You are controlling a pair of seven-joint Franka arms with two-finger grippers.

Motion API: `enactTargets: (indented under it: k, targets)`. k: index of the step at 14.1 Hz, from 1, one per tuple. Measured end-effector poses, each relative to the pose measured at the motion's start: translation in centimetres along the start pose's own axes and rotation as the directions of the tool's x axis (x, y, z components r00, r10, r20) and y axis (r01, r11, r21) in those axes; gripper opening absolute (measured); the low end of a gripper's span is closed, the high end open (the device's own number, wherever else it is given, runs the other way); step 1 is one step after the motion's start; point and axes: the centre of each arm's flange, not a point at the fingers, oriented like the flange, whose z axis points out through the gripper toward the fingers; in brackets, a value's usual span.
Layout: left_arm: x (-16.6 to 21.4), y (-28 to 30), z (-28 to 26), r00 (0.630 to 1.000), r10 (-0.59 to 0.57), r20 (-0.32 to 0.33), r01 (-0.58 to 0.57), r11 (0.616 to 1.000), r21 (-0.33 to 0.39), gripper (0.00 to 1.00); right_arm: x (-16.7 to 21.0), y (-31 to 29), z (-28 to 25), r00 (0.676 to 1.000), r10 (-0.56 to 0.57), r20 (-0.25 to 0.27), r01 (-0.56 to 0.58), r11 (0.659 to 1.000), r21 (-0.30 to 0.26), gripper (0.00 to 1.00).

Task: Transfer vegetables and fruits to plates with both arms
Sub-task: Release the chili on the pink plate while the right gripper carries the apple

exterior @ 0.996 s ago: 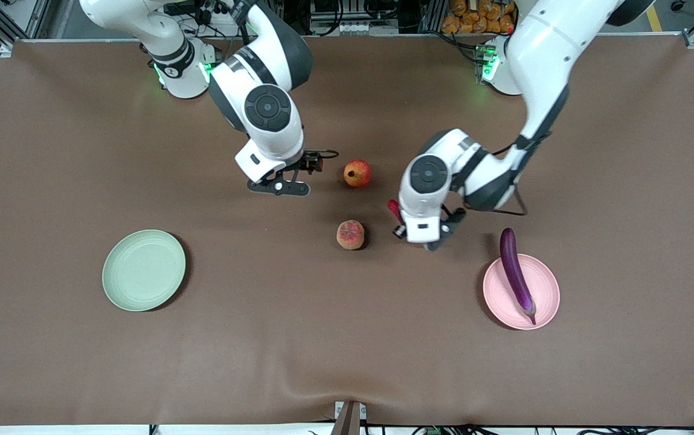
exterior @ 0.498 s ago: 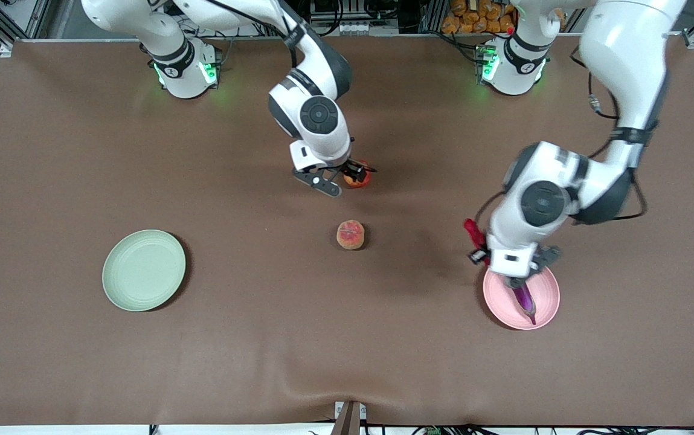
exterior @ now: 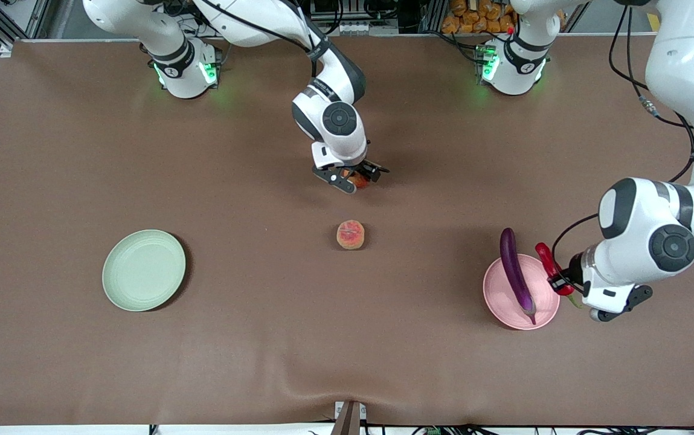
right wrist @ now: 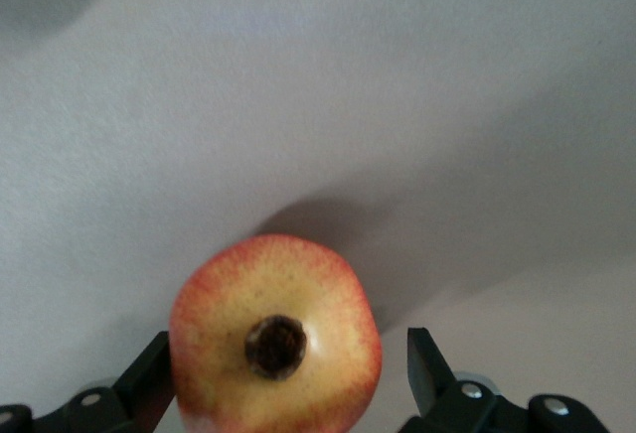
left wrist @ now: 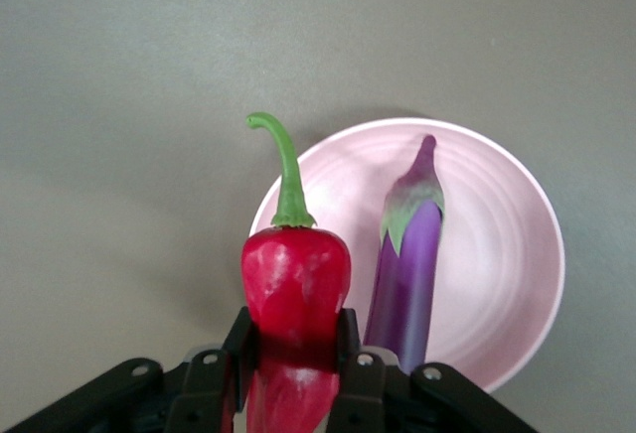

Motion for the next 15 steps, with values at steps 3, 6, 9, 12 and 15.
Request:
enactTargets:
  k: [3,6,9,12,15]
  targets:
    - [0.1,1.1,2.0,1.0,0.009,-0.004,-0.01,1.0,-0.03,0.36,-0.4,-0.1,0.0,1.0,0.0,-0.002,0.0,1.0,0.004,0.86]
    - [0.2,1.3,2.5,1.0,0.011,-0.01,-0.012,0.999,-0.042,0.36,1.5,-0.4,-1.5,0.999,0.04,-0.008,-0.04,0.999,0.02,0.75]
    - [0.3,1.2,2.6,1.0,0.014,-0.01,-0.014,0.999,-0.042,0.42,8.0,0.7,-7.4,0.997,0.075,0.011,-0.075,0.997,-0.003,0.75]
    - [0.4,1.3,2.3,1.0,0.017,-0.016,-0.017,0.999,-0.046,0.71,18.4,5.1,-15.1,0.999,-0.001,0.049,0.001,1.0,-0.011,0.75]
    - [0.4,2.4,-0.3,0.999,0.024,-0.046,-0.027,0.997,-0.076,0.99,27.6,11.6,-19.4,0.992,-0.116,0.054,0.118,0.992,-0.052,0.75]
